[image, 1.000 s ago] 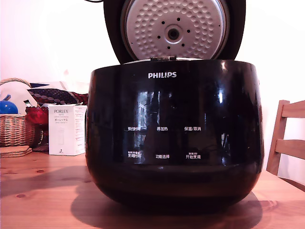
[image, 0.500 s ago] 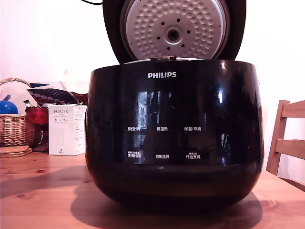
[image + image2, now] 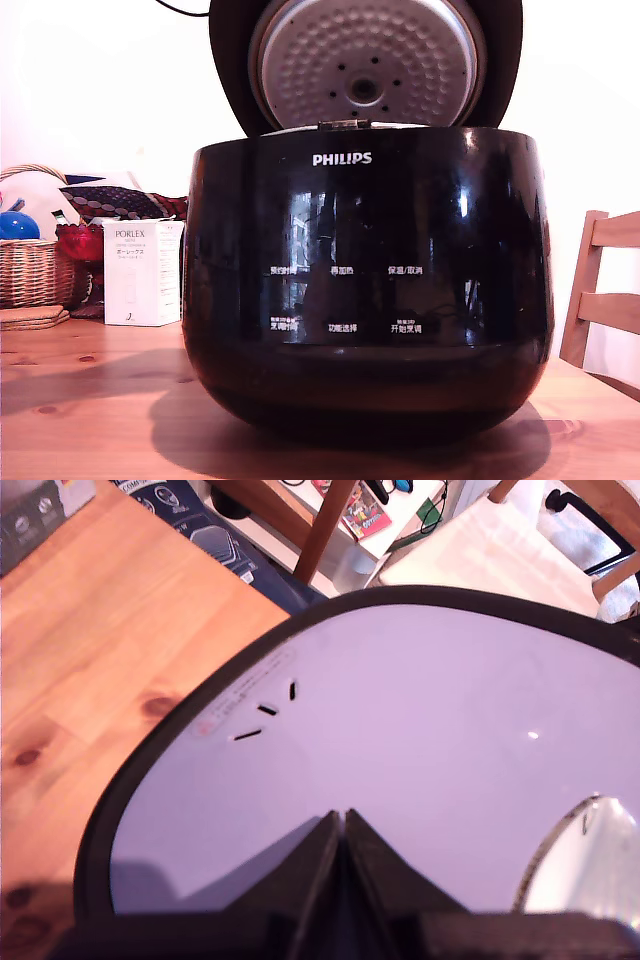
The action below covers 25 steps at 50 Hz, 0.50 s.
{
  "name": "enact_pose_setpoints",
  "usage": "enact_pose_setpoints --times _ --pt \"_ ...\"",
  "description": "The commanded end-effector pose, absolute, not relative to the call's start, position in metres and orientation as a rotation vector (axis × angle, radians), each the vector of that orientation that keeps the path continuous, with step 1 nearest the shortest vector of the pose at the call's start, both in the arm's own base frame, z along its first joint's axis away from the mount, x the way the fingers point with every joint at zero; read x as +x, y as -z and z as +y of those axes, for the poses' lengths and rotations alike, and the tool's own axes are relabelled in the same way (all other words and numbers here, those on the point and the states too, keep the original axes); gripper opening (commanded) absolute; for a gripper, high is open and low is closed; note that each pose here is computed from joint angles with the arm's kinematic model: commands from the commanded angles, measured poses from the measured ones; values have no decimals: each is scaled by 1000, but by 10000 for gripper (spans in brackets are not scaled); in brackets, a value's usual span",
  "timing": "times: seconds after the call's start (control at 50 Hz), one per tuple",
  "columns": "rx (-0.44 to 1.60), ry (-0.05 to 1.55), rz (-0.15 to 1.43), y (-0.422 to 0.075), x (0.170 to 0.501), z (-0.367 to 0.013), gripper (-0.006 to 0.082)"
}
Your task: Close the rice cooker by pressing the lid down with medium force
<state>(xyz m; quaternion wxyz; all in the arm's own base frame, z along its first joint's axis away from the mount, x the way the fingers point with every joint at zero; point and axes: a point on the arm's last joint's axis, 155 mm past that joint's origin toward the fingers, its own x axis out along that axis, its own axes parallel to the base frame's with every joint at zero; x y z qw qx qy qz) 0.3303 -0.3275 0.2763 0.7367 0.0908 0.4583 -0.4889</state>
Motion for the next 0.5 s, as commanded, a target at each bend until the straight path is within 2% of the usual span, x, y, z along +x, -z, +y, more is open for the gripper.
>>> enact_pose_setpoints --times 0.0,0.48 --pt "218 1081 1067 -254 329 -334 -23" --pt "259 1072 1188 -205 305 -327 -23"
